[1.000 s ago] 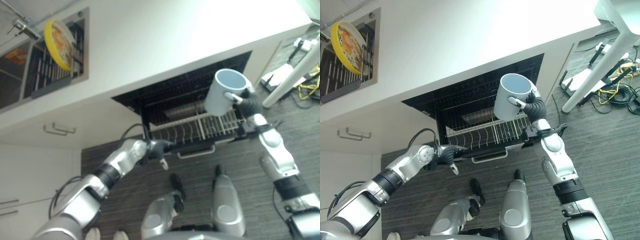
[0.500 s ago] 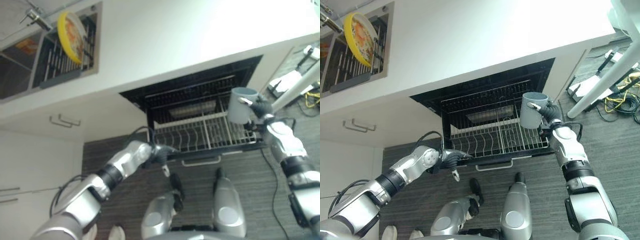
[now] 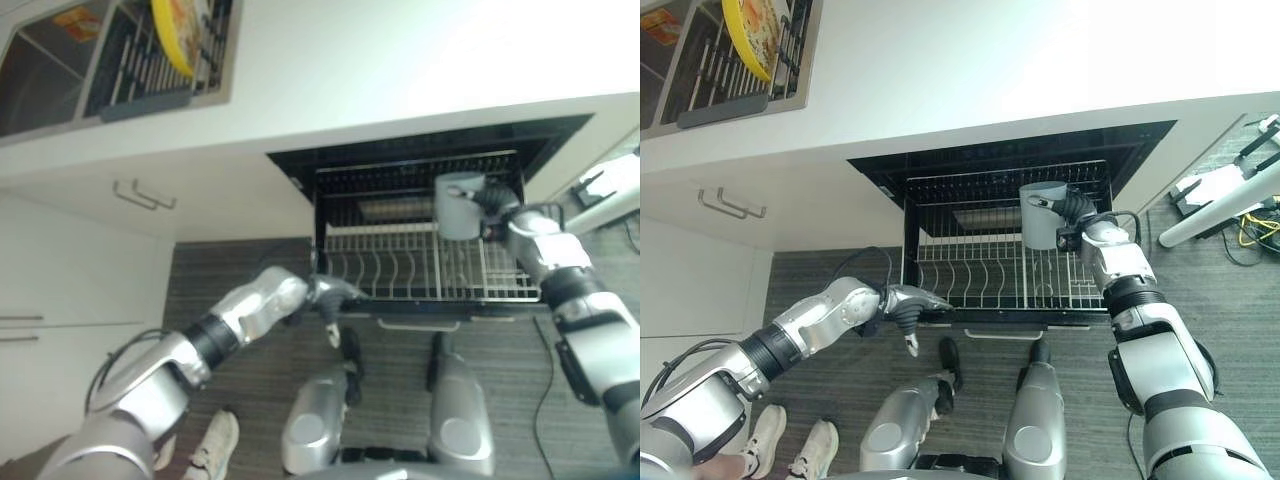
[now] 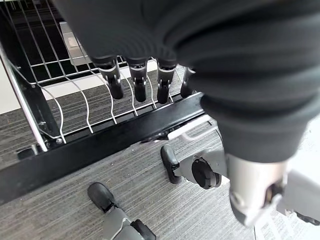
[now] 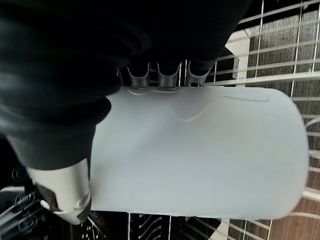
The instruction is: Place the dishes in the dishwasher.
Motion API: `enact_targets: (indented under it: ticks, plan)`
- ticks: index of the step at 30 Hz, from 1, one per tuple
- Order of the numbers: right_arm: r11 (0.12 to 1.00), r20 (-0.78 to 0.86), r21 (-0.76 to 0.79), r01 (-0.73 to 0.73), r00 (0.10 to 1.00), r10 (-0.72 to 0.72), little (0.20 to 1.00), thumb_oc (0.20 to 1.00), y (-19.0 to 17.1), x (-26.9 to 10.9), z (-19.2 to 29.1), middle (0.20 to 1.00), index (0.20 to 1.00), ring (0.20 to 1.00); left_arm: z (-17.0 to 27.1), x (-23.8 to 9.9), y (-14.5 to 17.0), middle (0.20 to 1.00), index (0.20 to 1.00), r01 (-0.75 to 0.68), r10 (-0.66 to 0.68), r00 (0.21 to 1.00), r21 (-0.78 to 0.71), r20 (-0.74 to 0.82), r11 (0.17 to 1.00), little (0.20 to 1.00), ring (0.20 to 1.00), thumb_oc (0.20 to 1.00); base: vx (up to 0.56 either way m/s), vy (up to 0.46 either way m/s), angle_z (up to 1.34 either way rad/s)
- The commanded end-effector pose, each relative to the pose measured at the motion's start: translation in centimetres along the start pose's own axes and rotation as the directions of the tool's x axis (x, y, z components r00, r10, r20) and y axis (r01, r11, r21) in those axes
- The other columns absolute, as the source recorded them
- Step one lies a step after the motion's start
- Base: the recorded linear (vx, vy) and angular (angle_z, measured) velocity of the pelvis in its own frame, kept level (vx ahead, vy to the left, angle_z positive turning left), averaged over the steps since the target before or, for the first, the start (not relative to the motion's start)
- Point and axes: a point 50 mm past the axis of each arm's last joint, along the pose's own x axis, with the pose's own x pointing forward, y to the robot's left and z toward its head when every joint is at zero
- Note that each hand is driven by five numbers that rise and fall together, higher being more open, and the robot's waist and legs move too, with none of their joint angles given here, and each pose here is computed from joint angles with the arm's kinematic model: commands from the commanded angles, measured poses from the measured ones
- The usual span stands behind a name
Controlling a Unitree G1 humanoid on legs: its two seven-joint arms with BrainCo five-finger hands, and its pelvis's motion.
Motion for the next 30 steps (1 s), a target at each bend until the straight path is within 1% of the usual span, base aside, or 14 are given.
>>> enact_targets:
  ticks: [1, 6, 7, 10, 18, 21, 24, 25, 26, 29, 30]
  plan:
    - [0.998, 0.096, 0.002, 0.06, 0.994, -0.06, 0.2, 0.2, -1.0, 0.2, 4.0, 0.2, 0.2, 0.2, 0.4, -0.3, -3.4, 1.0, 1.0, 0.16, -0.161, 0.987, 0.076, 0.003, 0.984, 1.0, 1.0, 1.0, 0.01, 0.048, 0.04]
    - [0.988, 0.094, -0.001, 0.154, 0.984, -0.153, 0.2, 0.2, -1.8, 0.3, 4.1, 0.2, 0.2, 0.2, 0.7, -0.2, -3.5, 1.0, 1.0, 0.124, -0.126, 0.992, 0.116, 0.007, 0.985, 1.0, 1.0, 1.0, 0.01, 0.028, 0.02]
    - [0.981, 0.108, -0.016, 0.193, 0.976, -0.19, 0.2, 0.2, -2.1, 0.3, 4.0, 0.2, 0.2, 0.2, 0.7, -0.2, -3.6, 1.0, 1.0, 0.118, -0.12, 0.993, 0.113, 0.008, 0.987, 1.0, 1.0, 1.0, -0.01, 0.029, 0.04]
    - [0.97, 0.13, -0.036, 0.241, 0.963, -0.235, 0.2, 0.2, -2.3, 0.2, 3.3, 0.2, 0.2, 0.2, 0.8, -0.2, -4.2, 1.0, 1.0, 0.106, -0.106, 0.994, 0.106, 0.003, 0.989, 1.0, 1.0, 1.0, 0.0, 0.017, 0.03]
    - [0.958, 0.13, -0.053, 0.283, 0.953, -0.274, 0.2, 0.2, -2.5, 0.3, 3.0, 0.2, 0.2, 0.2, 0.3, -0.2, -5.2, 1.0, 1.0, 0.098, -0.094, 0.995, 0.137, -0.035, 0.986, 1.0, 1.0, 1.0, 0.0, -0.001, -0.01]
    - [0.941, 0.15, -0.081, 0.329, 0.937, -0.315, 0.2, 0.2, -2.9, 0.2, 3.0, 0.2, 0.2, 0.2, 0.4, -0.1, -5.6, 1.0, 1.0, 0.098, -0.092, 0.995, 0.15, -0.043, 0.984, 1.0, 1.0, 1.0, 0.0, 0.0, 0.0]
    - [0.931, 0.132, -0.11, 0.347, 0.934, -0.332, 0.2, 0.2, -2.6, 0.2, 2.3, 0.2, 0.2, 0.2, 0.4, 0.2, -6.3, 1.0, 1.0, 0.093, -0.086, 0.995, 0.15, -0.053, 0.984, 1.0, 1.0, 1.0, 0.0, 0.012, -0.03]
    - [0.928, 0.129, -0.118, 0.353, 0.932, -0.339, 0.253, 0.253, -2.6, 0.2, 2.1, 0.253, 0.253, 0.253, 0.5, 0.3, -6.5, 1.0, 1.0, 0.091, -0.084, 0.995, 0.146, -0.052, 0.985, 1.0, 1.0, 1.0, 0.01, 0.042, -0.03]
    - [0.914, 0.126, -0.135, 0.383, 0.921, -0.367, 1.0, 1.0, -2.7, 0.2, 1.7, 1.0, 1.0, 1.0, 0.5, 0.4, -6.9, 1.0, 1.0, 0.092, -0.086, 0.995, 0.142, -0.049, 0.986, 1.0, 1.0, 1.0, 0.0, 0.0, 0.0]
    - [0.871, 0.123, -0.127, 0.474, 0.879, -0.46, 1.0, 1.0, -3.0, 0.0, 0.9, 1.0, 1.0, 1.0, 0.5, 0.7, -7.6, 1.0, 1.0, 0.093, -0.084, 0.994, 0.137, -0.068, 0.986, 1.0, 1.0, 1.0, 0.0, 0.0, 0.0]
    - [0.863, 0.137, -0.131, 0.488, 0.871, -0.472, 1.0, 1.0, -2.8, 0.0, 0.8, 1.0, 1.0, 1.0, 0.6, 0.8, -8.0, 1.0, 1.0, 0.094, -0.085, 0.994, 0.128, -0.072, 0.987, 1.0, 1.0, 1.0, 0.0, 0.0, 0.0]
